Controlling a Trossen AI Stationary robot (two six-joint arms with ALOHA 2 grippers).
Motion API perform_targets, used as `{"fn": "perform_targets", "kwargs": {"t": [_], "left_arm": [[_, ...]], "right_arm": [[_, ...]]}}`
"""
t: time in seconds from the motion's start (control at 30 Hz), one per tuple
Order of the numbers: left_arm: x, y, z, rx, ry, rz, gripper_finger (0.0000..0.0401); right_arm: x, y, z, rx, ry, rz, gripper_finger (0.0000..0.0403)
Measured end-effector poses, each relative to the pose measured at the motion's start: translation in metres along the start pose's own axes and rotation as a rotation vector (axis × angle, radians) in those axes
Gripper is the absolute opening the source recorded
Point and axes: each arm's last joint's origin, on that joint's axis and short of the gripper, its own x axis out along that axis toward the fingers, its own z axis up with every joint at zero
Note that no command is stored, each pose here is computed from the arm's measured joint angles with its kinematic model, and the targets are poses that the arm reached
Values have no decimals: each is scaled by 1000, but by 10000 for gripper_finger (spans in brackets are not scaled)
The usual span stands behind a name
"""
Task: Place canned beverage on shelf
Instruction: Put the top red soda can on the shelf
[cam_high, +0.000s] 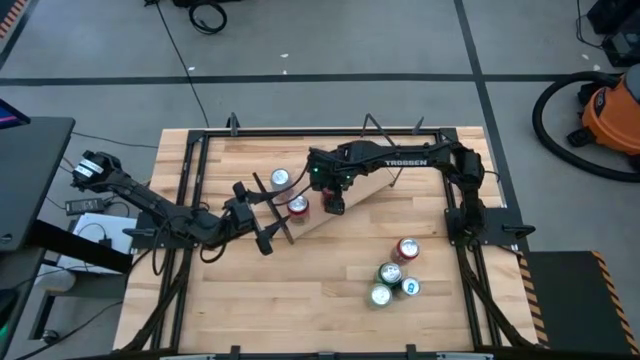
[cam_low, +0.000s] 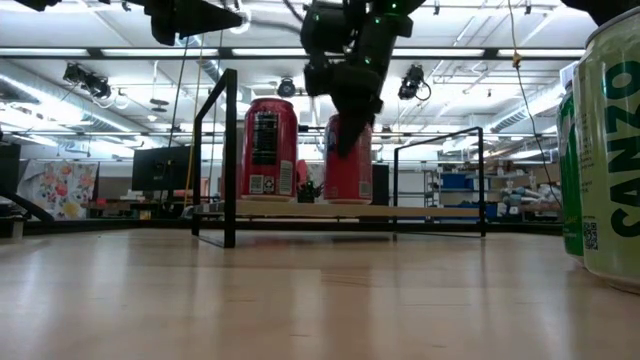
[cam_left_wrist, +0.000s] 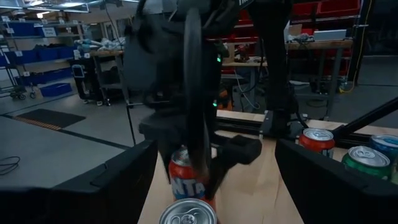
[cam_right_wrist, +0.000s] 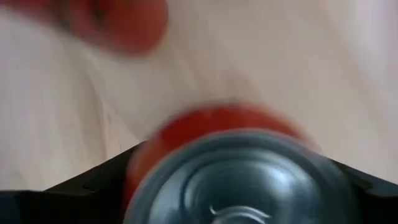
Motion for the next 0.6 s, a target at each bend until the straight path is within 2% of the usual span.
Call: {"fn": "perform_targets", "kwargs": {"t": [0.2, 0.6], "left_arm": [[0, 0, 0, 0, 0, 0, 336], [0, 0, 0, 1, 0, 0, 336]], "right_arm": [[0, 0, 2, -7, -22, -2, 380], [-29, -1, 19, -17, -131, -10, 381]]}}
